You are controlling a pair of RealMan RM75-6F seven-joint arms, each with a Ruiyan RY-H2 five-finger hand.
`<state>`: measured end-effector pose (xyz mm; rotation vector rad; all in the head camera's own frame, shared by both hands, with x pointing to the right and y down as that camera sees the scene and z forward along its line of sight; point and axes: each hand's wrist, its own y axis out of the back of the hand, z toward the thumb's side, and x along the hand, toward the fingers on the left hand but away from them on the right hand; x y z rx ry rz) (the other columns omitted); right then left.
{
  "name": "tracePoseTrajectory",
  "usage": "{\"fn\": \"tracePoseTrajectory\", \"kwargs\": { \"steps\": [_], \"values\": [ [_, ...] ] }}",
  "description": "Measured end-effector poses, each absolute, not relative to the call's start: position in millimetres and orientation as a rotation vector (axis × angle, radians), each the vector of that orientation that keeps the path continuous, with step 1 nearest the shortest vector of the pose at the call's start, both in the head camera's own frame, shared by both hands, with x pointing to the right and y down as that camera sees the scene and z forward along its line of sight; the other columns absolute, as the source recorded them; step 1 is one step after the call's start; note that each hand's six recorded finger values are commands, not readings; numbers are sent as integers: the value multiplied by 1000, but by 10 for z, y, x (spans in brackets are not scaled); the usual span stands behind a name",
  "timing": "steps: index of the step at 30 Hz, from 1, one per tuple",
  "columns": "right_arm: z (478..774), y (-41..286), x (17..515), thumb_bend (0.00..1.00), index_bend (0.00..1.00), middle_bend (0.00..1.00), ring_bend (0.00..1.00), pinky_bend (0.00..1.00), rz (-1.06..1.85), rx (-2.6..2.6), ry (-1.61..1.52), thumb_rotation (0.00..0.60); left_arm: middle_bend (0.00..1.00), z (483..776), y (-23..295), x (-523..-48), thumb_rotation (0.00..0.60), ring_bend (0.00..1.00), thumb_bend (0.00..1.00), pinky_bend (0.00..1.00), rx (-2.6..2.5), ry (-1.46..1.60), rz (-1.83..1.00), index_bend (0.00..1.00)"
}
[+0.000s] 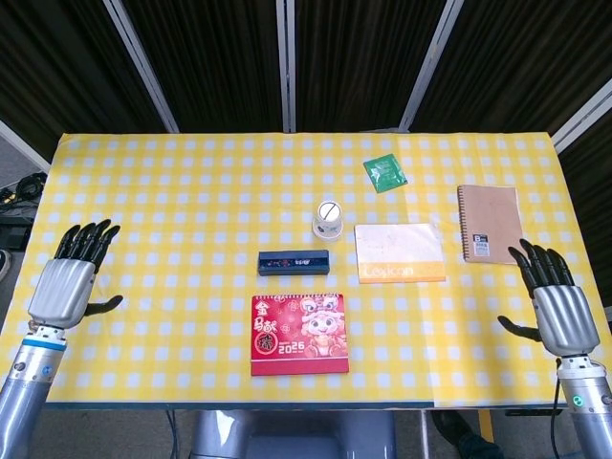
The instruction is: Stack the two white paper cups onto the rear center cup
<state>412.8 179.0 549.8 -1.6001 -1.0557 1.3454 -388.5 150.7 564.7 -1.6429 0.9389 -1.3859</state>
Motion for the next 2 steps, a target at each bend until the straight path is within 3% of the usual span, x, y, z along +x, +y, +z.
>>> {"fn": "tracePoseTrajectory", "kwargs": {
  "steps": [2],
  "values": [
    [5475, 1800, 4112, 0, 24, 0, 0, 0, 1337, -1597, -1056, 600, 0, 5632, 1588, -3950, 600, 0, 0, 0, -1637, 950, -1395, 0]
  ]
}}
